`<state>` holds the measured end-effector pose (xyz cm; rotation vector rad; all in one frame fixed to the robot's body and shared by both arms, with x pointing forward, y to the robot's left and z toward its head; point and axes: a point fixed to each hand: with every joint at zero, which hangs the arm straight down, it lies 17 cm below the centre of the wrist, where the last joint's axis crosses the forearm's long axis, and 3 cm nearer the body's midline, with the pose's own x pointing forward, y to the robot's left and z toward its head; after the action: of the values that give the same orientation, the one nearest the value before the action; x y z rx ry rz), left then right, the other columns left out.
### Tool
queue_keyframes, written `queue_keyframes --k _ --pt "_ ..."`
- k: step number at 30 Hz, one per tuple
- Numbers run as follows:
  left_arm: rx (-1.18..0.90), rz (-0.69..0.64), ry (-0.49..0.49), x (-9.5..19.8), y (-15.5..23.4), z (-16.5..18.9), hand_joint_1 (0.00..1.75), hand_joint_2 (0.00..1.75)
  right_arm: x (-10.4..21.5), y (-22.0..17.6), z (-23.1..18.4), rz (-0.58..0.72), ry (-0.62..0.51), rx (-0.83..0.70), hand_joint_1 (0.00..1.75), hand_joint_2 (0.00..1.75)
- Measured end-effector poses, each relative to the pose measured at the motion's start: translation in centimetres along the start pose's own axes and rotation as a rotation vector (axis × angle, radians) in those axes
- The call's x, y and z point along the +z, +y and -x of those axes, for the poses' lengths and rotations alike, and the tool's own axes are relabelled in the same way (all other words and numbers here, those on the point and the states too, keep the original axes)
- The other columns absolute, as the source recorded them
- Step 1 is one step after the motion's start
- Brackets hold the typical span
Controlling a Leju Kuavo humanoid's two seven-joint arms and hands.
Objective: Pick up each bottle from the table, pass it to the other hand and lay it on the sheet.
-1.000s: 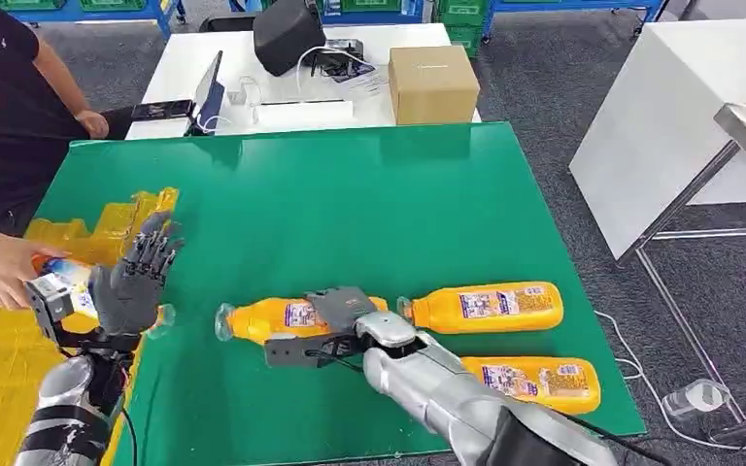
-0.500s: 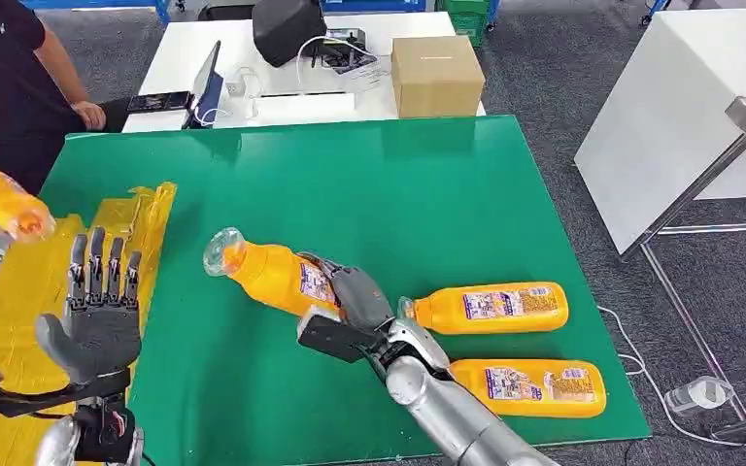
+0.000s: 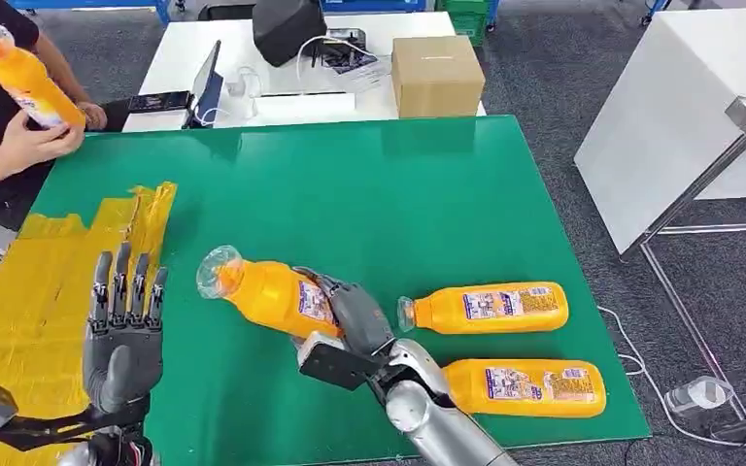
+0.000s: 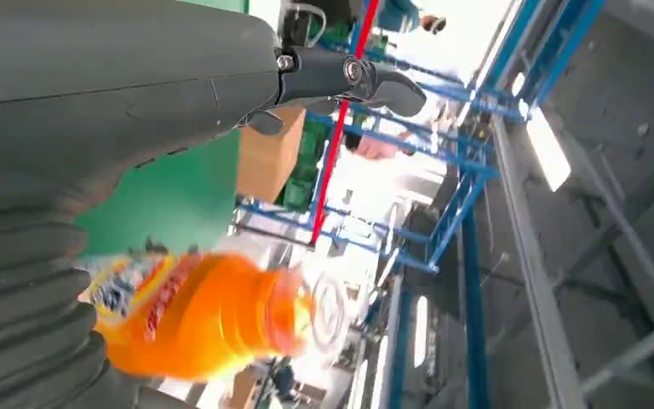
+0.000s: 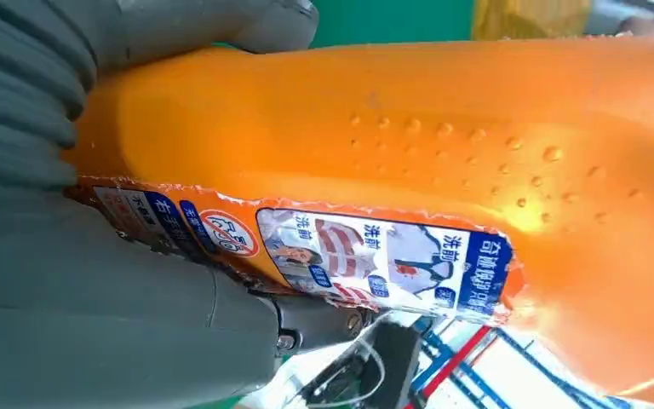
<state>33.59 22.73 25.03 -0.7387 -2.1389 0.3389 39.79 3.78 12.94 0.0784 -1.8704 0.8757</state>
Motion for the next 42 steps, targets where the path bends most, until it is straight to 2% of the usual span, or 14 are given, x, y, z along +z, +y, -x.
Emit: queue_keyframes --k 8,14,25,26,27,42 --pt "-0.005 0.058 0.005 0.0 -2.7 0.5 0.0 1.75 -0.4 2.5 -1.9 -0.05 -0.03 -0.019 1.75 1.75" --pt "-0.001 0.125 0.05 0.5 -5.2 1.9 0.0 1.75 -0.5 4.4 -3.5 -0.092 -0.055 -0.031 1.75 1.75" --pt "0.0 0.146 0.097 1.1 -5.7 3.3 0.0 1.75 -0.6 6.1 -4.9 -0.133 -0.078 -0.036 1.75 1.75" --pt "0.0 0.145 0.102 1.2 -5.6 3.4 0.09 1.75 -0.6 6.3 -5.0 -0.139 -0.077 -0.034 1.75 1.75" --pt "0.0 0.143 0.106 1.2 -5.5 3.5 1.71 1.75 -0.6 6.6 -5.0 -0.144 -0.076 -0.03 1.75 1.75" --pt "0.014 0.116 0.121 1.9 -4.3 3.8 1.75 1.75 0.1 9.3 -4.1 -0.197 -0.049 0.006 1.75 1.75"
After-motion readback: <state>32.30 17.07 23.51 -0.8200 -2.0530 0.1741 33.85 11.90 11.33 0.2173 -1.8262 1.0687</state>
